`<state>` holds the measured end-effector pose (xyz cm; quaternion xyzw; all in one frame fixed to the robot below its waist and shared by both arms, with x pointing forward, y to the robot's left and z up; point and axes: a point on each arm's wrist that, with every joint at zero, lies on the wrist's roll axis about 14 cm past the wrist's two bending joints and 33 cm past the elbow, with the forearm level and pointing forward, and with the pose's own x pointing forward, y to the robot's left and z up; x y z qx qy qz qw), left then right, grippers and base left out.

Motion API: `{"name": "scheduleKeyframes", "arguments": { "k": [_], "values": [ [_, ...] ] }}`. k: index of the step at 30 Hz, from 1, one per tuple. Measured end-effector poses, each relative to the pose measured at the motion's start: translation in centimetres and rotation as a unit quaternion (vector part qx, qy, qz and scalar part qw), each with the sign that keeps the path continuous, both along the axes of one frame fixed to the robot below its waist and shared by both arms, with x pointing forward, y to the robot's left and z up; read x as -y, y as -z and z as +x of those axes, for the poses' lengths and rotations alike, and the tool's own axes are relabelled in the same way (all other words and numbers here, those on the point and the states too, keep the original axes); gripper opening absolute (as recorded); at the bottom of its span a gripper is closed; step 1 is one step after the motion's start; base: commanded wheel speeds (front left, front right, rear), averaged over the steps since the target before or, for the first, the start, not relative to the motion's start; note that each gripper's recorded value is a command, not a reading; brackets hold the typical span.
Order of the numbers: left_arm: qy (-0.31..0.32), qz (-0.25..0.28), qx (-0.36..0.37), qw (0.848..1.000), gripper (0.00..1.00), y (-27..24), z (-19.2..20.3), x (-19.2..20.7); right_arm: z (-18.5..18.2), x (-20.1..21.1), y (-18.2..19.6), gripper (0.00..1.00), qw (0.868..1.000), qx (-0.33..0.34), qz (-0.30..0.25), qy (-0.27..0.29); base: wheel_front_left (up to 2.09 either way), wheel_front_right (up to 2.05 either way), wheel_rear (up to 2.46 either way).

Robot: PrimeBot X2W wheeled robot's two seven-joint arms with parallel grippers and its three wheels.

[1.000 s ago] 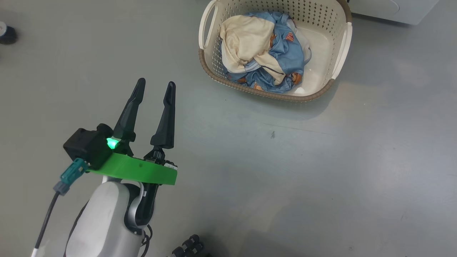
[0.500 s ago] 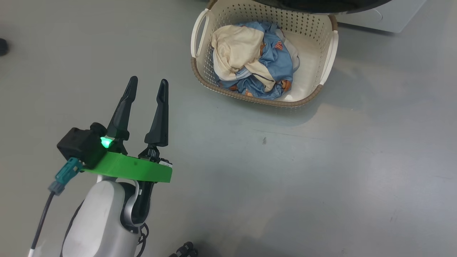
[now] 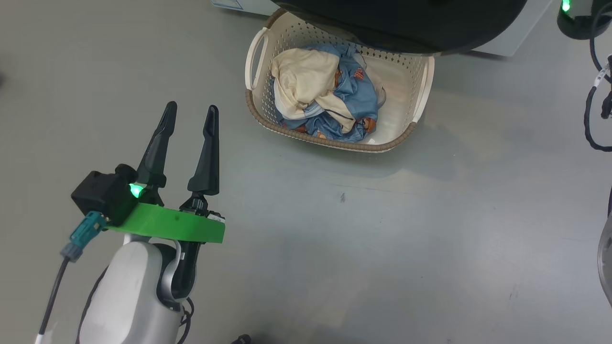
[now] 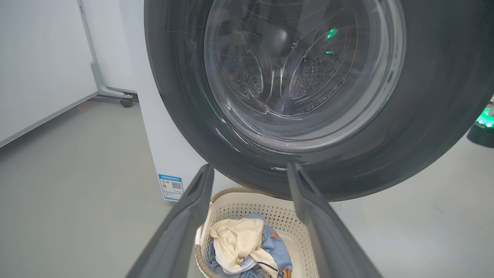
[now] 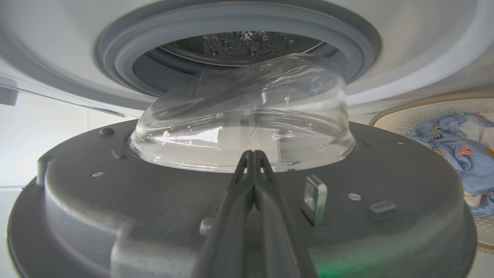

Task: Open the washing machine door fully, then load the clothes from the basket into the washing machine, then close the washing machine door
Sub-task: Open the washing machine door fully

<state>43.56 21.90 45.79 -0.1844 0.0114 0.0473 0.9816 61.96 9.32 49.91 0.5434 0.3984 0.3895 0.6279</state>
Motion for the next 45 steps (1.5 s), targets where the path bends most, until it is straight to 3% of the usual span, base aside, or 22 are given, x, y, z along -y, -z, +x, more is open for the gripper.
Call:
{"name": "scheduleKeyframes", "arguments": {
  "k": [34, 41, 45],
  "values": [
    [0.012, -0.002, 0.02, 1.0, 1.0, -1.5, -0.2, 0.9, -8.8, -1.8, 0.1, 0.0, 0.99, -0.015, -0.004, -0.141, 0.0, 0.0, 0.0],
    [0.011, -0.002, 0.021, 1.0, 1.0, -1.5, -0.2, 0.9, -9.1, -1.4, -0.2, 0.0, 0.99, -0.008, -0.004, -0.137, 0.0, 0.0, 0.0],
    [0.011, 0.0, 0.022, 1.0, 1.0, -1.5, -0.2, 0.9, -7.9, -0.4, -0.8, 0.0, 0.995, 0.0, 0.004, -0.102, 0.0, 0.0, 0.0]
  ]
}}
